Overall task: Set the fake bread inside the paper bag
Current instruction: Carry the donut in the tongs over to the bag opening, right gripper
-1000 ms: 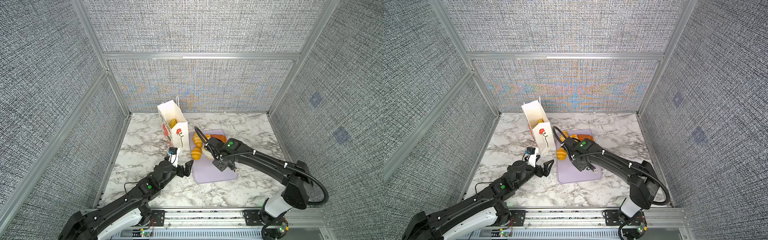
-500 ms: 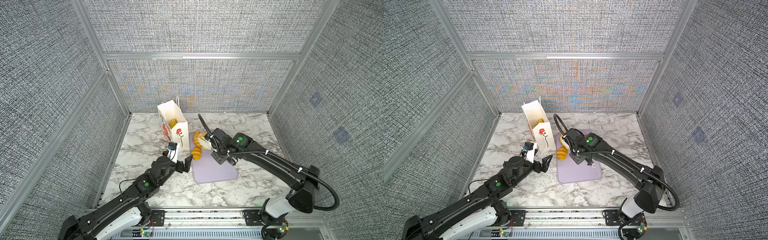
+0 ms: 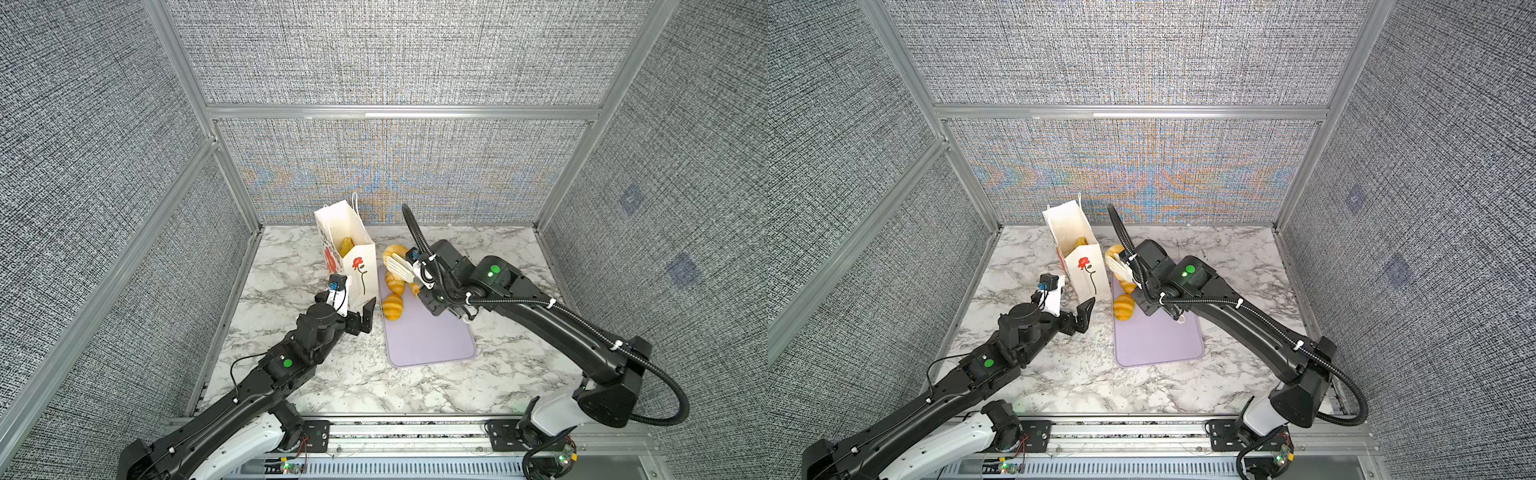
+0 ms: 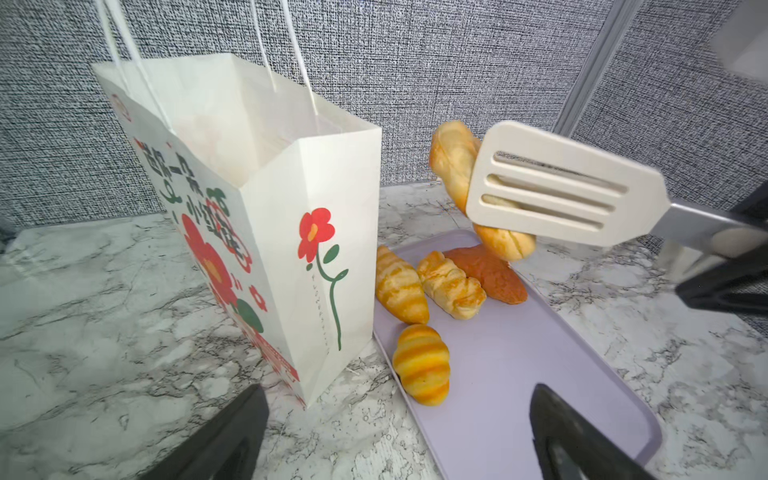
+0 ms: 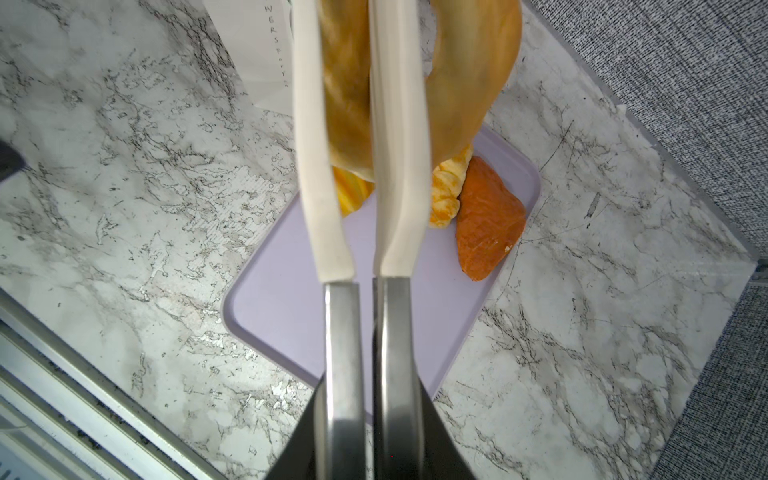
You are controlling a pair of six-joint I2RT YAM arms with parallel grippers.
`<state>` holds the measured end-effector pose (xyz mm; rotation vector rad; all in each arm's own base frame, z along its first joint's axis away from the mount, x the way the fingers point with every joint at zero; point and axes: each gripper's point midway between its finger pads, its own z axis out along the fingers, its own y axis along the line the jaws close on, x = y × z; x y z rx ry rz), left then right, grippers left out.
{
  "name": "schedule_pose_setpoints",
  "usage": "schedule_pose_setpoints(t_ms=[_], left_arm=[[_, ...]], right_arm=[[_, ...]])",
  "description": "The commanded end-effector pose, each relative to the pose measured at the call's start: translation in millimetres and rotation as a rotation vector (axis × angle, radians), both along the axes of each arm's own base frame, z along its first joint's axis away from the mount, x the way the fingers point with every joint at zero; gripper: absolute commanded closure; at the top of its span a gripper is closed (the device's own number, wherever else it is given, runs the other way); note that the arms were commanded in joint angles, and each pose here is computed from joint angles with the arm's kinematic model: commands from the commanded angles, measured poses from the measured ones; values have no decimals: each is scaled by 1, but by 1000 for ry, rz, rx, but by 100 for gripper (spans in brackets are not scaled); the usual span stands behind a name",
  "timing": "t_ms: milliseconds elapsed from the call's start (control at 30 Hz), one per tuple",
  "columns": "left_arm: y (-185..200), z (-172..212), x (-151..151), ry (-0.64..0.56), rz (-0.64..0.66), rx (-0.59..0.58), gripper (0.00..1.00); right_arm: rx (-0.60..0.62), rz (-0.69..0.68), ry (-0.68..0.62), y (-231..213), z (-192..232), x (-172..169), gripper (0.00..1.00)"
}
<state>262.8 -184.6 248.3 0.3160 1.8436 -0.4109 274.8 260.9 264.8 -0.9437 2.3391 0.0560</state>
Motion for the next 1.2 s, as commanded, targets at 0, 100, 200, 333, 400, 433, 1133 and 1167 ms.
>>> schedule_pose_setpoints(t_ms=[0, 100, 200, 333, 400, 433, 1133, 1167], left_arm=[[8, 8, 6, -22, 23, 6, 0], [17, 15, 13, -33, 43, 6, 1], [25, 21, 18, -39, 60, 13, 1], [32, 25, 22, -37, 70, 24, 0], [35, 24, 23, -32, 74, 25, 0], [36, 25, 23, -32, 77, 25, 1], [77, 20, 14, -16, 211, 29, 1], [79, 19, 15, -14, 219, 30, 1]], right_arm=[[82, 31, -56, 14, 22, 5, 74], [124, 48, -79, 22, 38, 8, 74], [165, 74, -95, 32, 52, 10, 74], [215, 112, -119, 47, 69, 15, 73], [249, 138, -126, 57, 78, 17, 72], [266, 151, -130, 63, 83, 18, 72], [284, 250, -141, 127, 76, 58, 72], [278, 250, -141, 128, 74, 60, 72]])
